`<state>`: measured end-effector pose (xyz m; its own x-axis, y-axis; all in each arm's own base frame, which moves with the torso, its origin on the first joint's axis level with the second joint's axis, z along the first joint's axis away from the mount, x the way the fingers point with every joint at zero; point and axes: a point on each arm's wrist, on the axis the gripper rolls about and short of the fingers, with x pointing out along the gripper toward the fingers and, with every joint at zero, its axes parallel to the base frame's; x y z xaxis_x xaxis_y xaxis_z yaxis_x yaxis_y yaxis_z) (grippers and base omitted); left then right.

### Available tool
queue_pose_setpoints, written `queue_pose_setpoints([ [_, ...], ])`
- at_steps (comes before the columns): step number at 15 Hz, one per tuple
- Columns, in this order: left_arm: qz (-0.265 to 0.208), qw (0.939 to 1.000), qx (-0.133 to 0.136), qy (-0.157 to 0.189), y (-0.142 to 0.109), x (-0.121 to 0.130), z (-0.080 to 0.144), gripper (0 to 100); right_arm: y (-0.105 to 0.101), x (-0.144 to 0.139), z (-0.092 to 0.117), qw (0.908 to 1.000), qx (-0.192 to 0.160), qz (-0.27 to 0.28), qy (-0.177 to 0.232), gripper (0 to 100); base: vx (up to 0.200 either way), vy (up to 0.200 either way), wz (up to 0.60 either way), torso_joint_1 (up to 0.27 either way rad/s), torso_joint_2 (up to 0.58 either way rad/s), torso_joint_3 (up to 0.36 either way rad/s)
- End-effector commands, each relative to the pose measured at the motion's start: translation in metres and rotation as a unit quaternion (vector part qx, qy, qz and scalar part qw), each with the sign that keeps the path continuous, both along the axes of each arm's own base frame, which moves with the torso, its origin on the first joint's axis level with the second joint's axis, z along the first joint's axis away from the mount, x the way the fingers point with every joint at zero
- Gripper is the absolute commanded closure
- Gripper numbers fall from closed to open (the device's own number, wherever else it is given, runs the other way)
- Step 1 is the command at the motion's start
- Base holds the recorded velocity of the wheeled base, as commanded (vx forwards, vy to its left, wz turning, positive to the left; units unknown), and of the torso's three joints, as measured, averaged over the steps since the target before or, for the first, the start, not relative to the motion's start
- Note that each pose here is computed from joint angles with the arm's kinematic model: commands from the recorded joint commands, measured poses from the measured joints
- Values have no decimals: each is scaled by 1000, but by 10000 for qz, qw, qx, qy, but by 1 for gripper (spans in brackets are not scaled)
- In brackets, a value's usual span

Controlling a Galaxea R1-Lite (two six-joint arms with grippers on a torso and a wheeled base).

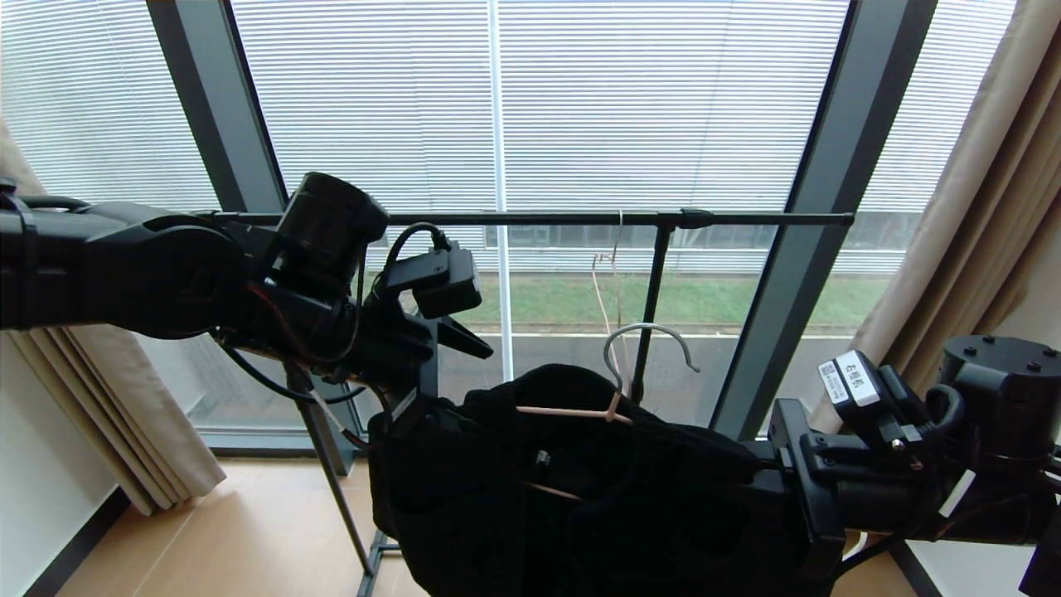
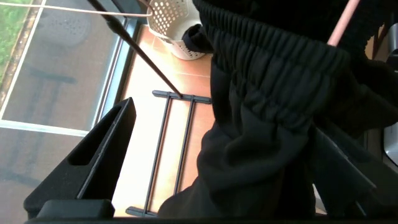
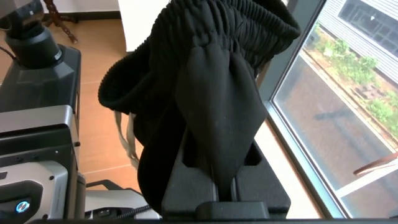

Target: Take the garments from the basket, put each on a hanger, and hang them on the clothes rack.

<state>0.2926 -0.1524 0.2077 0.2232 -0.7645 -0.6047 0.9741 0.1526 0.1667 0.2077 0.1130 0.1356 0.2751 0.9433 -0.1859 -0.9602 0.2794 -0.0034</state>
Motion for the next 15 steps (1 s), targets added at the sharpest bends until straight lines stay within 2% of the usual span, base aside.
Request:
queue_pose_setpoints([
  [1, -13, 10000, 31, 65, -1, -1, -4, 0, 0, 0, 1, 10000, 19, 14, -19, 100, 0, 0, 0, 0, 0, 0],
  [10, -141, 9995, 120, 240, -6, -9, -13, 0, -1, 0, 3, 10000, 40, 5, -54, 100, 0, 0, 0, 0, 0, 0],
  [11, -146, 9996, 108, 229, -6, -10, -12, 100, -1, 0, 4, 10000, 43, 5, -61, 100, 0, 0, 0, 0, 0, 0],
  [15, -146, 9996, 95, 201, -4, -13, -9, 100, -1, 1, 4, 10000, 46, -13, -48, 100, 0, 0, 0, 0, 0, 0],
])
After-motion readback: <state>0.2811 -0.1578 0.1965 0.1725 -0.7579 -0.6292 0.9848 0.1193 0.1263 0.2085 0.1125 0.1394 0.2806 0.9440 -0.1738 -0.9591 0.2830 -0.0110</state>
